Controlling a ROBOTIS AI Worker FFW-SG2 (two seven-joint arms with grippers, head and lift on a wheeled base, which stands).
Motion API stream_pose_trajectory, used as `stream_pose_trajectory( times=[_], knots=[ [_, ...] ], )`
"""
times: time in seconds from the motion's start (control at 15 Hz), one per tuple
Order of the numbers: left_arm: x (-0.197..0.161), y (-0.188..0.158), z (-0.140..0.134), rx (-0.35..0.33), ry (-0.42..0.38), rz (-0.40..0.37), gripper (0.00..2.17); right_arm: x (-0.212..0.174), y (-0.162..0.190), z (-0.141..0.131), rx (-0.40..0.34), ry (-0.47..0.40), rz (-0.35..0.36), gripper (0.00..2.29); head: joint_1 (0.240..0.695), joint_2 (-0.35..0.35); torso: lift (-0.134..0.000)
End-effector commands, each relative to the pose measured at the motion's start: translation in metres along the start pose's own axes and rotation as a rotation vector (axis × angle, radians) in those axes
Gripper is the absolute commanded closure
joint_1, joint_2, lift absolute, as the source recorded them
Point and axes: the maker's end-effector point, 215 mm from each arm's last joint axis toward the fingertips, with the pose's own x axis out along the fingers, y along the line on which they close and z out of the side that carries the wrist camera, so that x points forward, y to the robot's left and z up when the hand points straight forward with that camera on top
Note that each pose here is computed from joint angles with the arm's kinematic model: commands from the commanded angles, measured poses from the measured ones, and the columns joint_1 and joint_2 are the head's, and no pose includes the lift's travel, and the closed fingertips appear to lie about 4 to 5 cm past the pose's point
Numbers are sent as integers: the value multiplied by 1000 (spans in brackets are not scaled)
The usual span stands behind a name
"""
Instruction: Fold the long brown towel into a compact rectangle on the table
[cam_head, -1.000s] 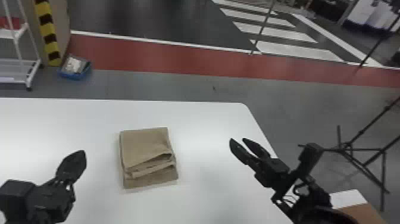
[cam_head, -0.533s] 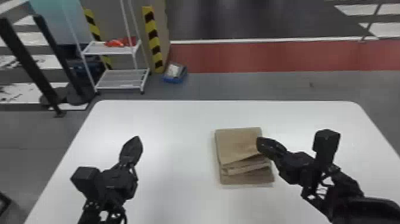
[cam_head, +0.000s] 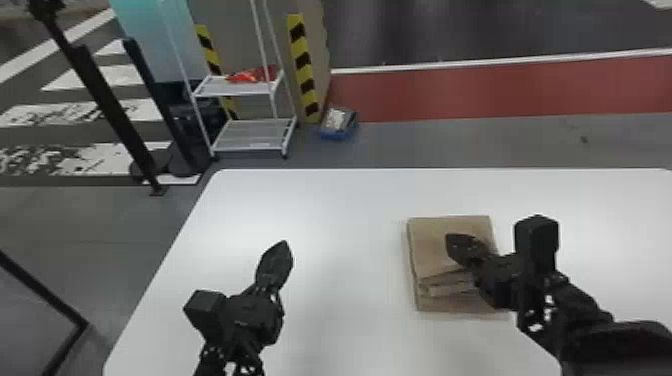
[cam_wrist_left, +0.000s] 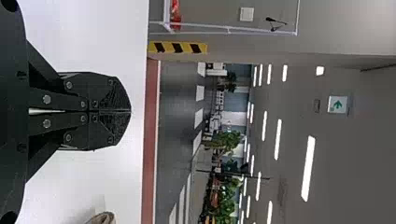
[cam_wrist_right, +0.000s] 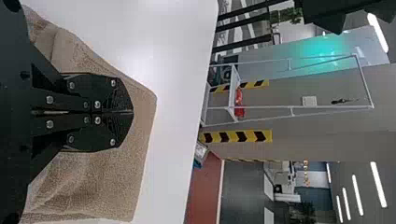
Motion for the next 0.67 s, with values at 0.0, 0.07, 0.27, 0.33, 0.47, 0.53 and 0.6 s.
stream_pose_trajectory(
  times=[0.0,0.07,0.27,0.33,0.47,0.53,0.6],
  knots=[
    [0,-5,-1,-3,0,-8,1163,-4,-6,-8,2,0,-21,1956,695,201,-57],
    [0,-6,-2,-1,4,-10,1163,-6,-8,-14,6,7,-28,1956,695,196,-57],
    [-1,-15,-3,2,6,-25,1163,-17,-26,-24,23,12,-72,1956,695,183,-57],
    [-2,-20,-4,5,8,-36,1163,-21,-30,-28,31,15,-83,1956,695,169,-57],
    [-2,-21,-5,7,11,-35,1163,-28,-29,-39,53,24,-85,1956,695,149,-57],
    [-2,-21,-4,7,10,-35,1163,-31,-26,-47,64,32,-83,1956,695,142,-57],
    [-1,-23,-4,6,10,-38,1163,-35,-23,-54,73,37,-83,1956,695,139,-57]
  ],
)
